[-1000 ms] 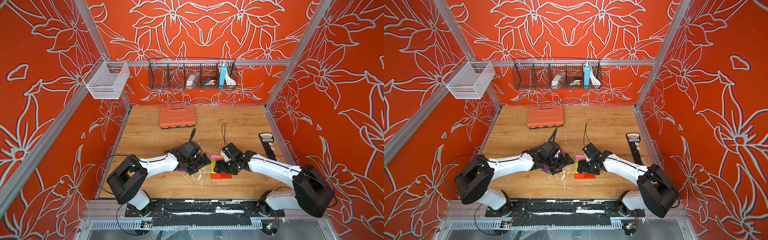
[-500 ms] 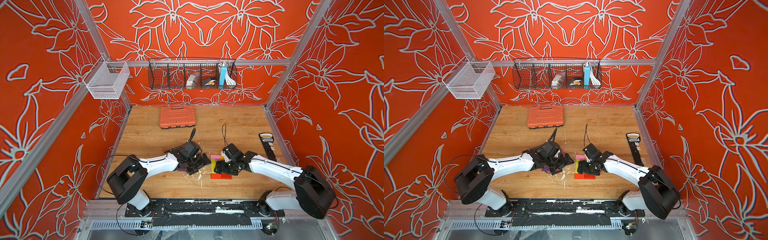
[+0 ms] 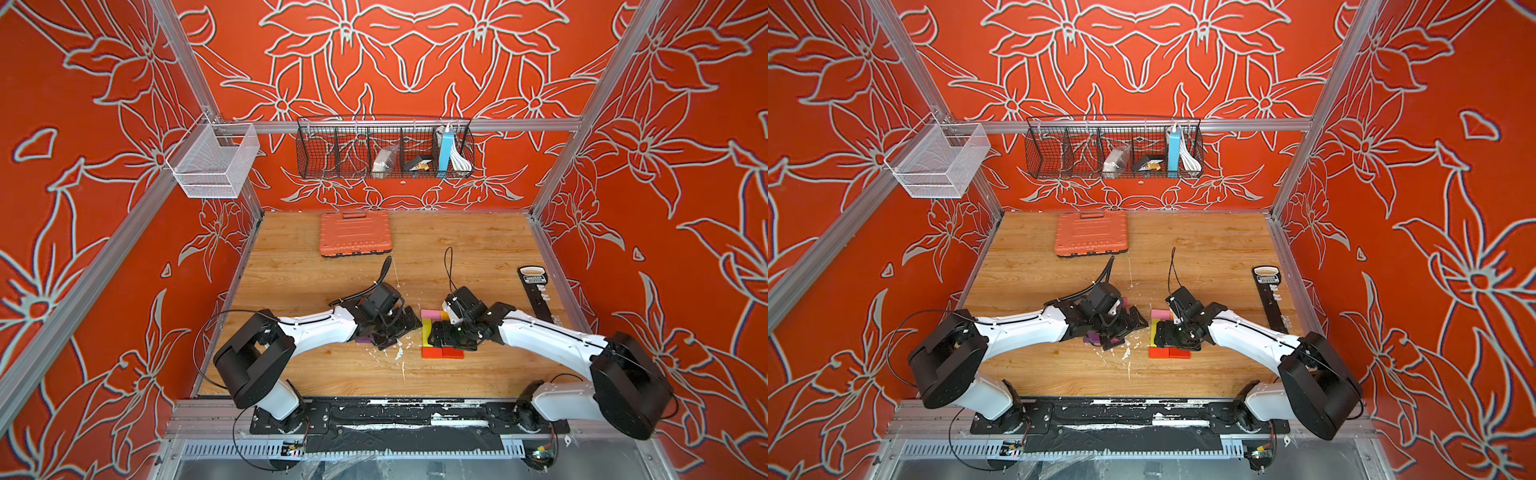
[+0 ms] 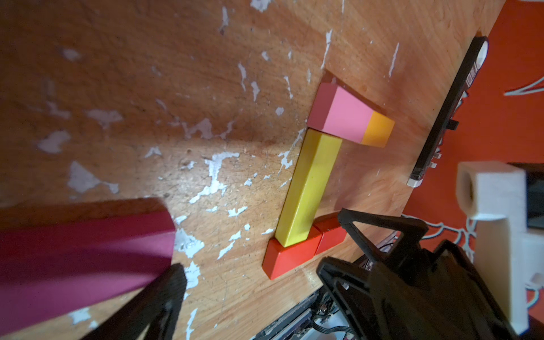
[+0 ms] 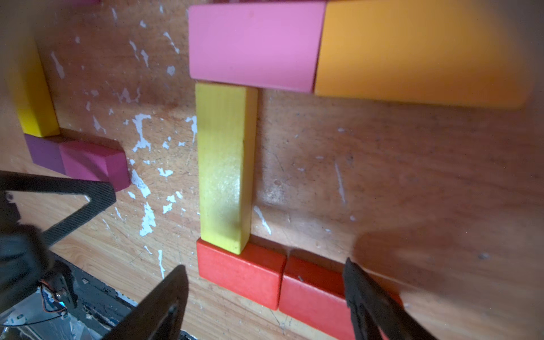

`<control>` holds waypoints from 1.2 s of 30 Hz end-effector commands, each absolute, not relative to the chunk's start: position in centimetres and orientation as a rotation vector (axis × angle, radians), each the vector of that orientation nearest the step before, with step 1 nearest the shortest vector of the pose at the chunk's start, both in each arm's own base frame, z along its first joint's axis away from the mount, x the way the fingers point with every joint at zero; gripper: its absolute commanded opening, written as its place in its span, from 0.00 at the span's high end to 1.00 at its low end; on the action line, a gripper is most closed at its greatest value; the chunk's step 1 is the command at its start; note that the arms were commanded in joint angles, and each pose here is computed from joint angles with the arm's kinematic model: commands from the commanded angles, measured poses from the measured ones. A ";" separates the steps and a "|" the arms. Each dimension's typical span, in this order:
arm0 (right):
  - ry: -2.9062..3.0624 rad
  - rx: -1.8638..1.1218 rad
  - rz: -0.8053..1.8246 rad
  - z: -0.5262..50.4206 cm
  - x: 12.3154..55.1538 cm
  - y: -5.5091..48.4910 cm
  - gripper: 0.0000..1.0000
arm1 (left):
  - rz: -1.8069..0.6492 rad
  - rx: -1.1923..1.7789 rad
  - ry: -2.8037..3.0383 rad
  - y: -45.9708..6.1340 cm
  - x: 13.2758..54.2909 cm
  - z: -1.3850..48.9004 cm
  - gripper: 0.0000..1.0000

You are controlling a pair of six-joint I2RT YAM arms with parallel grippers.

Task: Assemble the letter c with building blocks
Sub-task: Assemble the building block at the center of the board.

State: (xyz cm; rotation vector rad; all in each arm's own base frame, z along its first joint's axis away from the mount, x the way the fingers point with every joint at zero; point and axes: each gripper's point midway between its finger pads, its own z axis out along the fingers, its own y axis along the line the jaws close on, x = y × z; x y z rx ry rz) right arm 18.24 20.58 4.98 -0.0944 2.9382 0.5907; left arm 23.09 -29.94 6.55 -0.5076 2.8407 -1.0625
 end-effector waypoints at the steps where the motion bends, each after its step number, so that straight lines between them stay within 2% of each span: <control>1: 2.886 -0.065 0.479 7.0 19.2 19.1 0.12 | -1.078 -0.487 2.839 -30.3 22.5 7.1 0.01; 14: 2.876 0.250 0.338 6.0 17.2 11.4 0.09 | -1.130 -0.417 2.867 -34.3 20.6 6.3 0.02; 36: 2.906 0.267 0.416 4.9 16.2 11.8 0.09 | -1.192 -0.394 2.874 -37.1 20.8 6.0 0.01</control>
